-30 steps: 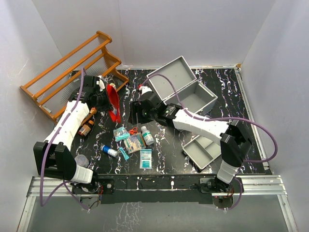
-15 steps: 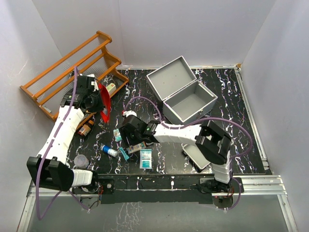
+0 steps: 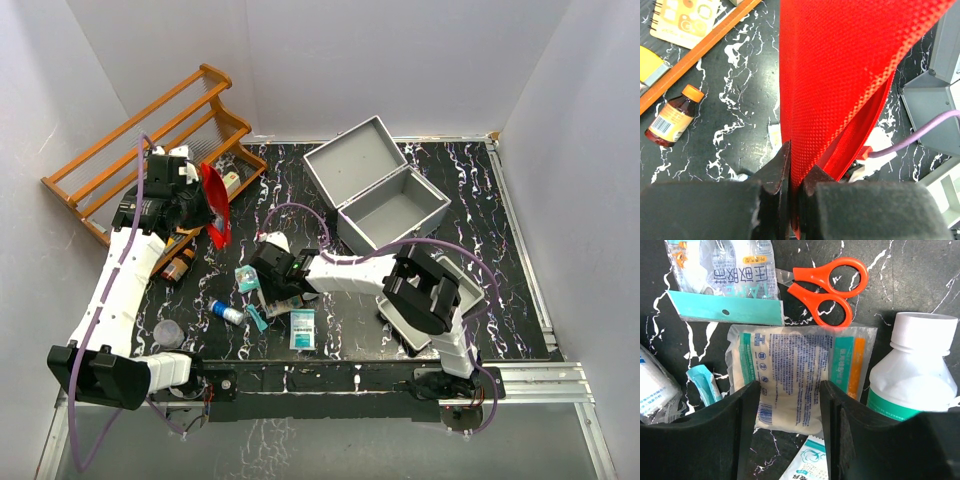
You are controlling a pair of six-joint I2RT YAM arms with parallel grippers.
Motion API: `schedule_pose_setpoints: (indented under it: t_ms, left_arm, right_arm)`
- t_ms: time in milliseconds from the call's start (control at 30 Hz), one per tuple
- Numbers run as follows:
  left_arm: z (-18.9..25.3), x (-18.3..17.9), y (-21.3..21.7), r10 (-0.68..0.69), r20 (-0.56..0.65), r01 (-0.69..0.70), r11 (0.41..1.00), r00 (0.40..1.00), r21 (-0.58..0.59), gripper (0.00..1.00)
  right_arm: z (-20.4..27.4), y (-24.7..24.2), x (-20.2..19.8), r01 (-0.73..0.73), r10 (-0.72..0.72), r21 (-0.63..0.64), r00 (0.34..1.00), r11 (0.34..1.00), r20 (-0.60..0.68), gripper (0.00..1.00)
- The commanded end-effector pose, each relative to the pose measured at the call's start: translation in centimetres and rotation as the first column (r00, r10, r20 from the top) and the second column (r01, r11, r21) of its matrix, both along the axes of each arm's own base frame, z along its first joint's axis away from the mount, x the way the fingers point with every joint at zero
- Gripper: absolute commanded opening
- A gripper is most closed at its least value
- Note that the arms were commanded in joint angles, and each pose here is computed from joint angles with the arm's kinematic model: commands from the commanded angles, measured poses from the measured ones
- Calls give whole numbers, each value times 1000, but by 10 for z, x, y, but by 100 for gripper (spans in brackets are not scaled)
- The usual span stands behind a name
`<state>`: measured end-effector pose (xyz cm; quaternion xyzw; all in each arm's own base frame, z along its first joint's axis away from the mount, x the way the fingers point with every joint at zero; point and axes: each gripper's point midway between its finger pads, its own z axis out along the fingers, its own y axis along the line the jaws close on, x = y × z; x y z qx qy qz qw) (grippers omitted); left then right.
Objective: Organize the medicine kit
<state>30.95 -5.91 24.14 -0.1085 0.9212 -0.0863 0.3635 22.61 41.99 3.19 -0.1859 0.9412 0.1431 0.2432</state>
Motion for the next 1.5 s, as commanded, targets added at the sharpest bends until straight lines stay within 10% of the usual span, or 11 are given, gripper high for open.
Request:
schedule_pose_setpoints:
  t_ms: [0, 467, 900, 1467]
  left_arm:
    - [8, -4, -10, -48, 13, 49, 998, 999, -43, 0]
    - [-15, 4, -40, -156, -35, 149, 976, 987, -158, 0]
    - [-46, -1, -68, -296, -115, 255, 925, 948, -281, 0]
    - [-57, -16, -109, -464, -109, 378, 819, 879, -432, 0]
  right_arm:
    - [-3, -7, 6, 3, -2, -63, 1000, 998, 22, 47]
    - [4, -39, 17, -42, 53, -126, 995, 991, 88, 14]
    - [98, -30, 44, -132, 63, 224, 955, 966, 289, 5]
    - [315, -25, 41, -511, -44, 454, 628, 730, 777, 7]
